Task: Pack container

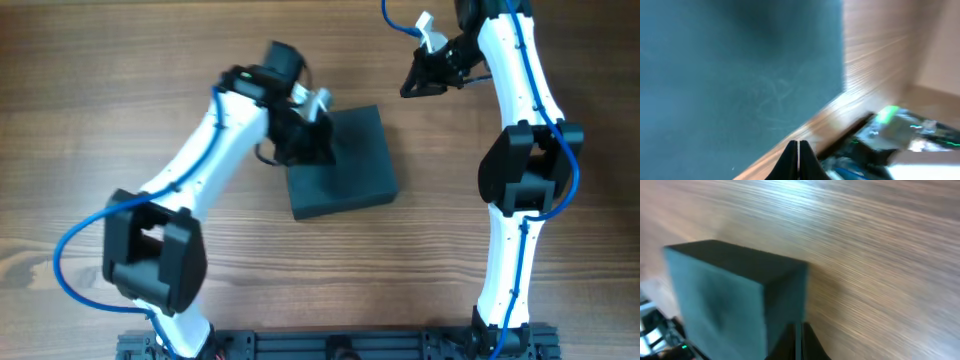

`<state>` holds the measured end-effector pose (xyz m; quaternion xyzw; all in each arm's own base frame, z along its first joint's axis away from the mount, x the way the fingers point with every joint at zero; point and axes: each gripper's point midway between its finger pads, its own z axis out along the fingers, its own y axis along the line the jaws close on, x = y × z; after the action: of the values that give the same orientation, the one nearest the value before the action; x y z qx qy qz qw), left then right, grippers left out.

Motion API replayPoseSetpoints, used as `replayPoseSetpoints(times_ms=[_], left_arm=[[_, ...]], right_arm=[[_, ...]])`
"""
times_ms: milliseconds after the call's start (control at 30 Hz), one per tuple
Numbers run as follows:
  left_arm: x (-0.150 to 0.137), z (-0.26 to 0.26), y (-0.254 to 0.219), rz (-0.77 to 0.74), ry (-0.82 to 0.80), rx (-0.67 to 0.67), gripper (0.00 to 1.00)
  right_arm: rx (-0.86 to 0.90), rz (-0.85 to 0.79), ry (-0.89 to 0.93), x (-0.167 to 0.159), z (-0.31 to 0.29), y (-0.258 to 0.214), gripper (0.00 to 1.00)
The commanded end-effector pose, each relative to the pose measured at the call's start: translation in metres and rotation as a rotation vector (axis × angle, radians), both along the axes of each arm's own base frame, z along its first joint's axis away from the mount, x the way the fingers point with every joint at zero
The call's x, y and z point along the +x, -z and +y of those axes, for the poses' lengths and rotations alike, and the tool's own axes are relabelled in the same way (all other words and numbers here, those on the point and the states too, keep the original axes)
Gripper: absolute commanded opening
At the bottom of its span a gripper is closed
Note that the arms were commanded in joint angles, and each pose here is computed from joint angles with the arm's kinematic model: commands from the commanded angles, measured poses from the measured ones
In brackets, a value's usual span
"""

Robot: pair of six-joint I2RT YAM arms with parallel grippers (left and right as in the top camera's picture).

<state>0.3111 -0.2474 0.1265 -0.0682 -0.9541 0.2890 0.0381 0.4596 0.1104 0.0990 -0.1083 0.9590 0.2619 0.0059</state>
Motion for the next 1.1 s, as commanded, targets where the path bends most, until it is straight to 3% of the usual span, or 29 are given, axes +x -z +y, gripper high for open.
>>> replayPoseSetpoints(times_ms=[0,133,333,367,400,500,567,733,767,800,833,867,900,933,967,1000,1067], left_arm=[[0.000,0.008,0.014,-0.145,-0.065,0.330,0.04],[-0.005,0.012,0.030,-0.192,-0.098,0.489,0.04],[-0.016,0.022,0.095,-0.071,-0.056,0.600,0.04],[-0.015,0.022,0.104,-0.063,-0.053,0.607,0.04],[-0.014,0.021,0.104,-0.067,-0.056,0.603,0.04],[-0.001,0.024,0.084,-0.087,-0.092,0.581,0.04],[0.020,0.030,0.046,-0.137,-0.154,0.534,0.04],[0.062,0.070,-0.029,-0.279,-0.281,0.448,0.05],[0.067,0.081,-0.041,-0.302,-0.320,0.434,0.08],[0.075,0.097,-0.054,-0.326,-0.372,0.420,0.15],[0.080,0.108,-0.061,-0.342,-0.406,0.412,0.27],[0.084,0.117,-0.066,-0.354,-0.434,0.407,0.41],[0.087,0.124,-0.069,-0.360,-0.454,0.405,0.59],[0.089,0.130,-0.070,-0.359,-0.471,0.406,0.68],[0.090,0.134,-0.070,-0.358,-0.481,0.408,0.91],[0.091,0.138,-0.070,-0.356,-0.490,0.410,1.00],[0.096,0.143,-0.071,-0.365,-0.507,0.406,1.00]], right_arm=[[-0.103,-0.039,0.023,0.000,-0.016,-0.018,0.04],[-0.103,-0.022,0.020,-0.004,-0.016,-0.018,0.04],[-0.105,-0.009,0.018,-0.007,-0.016,-0.017,0.05],[-0.119,-0.009,0.018,-0.007,-0.018,-0.017,0.17],[-0.133,-0.008,0.018,-0.008,-0.021,-0.016,0.18],[-0.179,-0.015,0.018,-0.006,-0.028,-0.013,0.20],[-0.184,-0.022,0.018,-0.005,-0.029,-0.012,0.32],[-0.337,-0.065,0.081,0.010,-0.067,-0.006,0.35],[-0.311,-0.094,0.093,0.017,-0.069,-0.008,0.35],[-0.273,-0.141,0.109,0.029,-0.067,-0.013,0.46],[-0.247,-0.195,0.117,0.039,-0.064,-0.021,0.60],[-0.236,-0.293,0.129,0.056,-0.062,-0.038,1.00],[-0.232,-0.353,0.134,0.065,-0.060,-0.049,0.99],[-0.226,-0.436,0.144,0.077,-0.058,-0.066,1.00],[-0.221,-0.536,0.169,0.093,-0.057,-0.089,1.00],[-0.213,-0.617,0.184,0.104,-0.056,-0.107,1.00],[-0.180,-0.752,0.242,0.125,-0.054,-0.142,1.00]])
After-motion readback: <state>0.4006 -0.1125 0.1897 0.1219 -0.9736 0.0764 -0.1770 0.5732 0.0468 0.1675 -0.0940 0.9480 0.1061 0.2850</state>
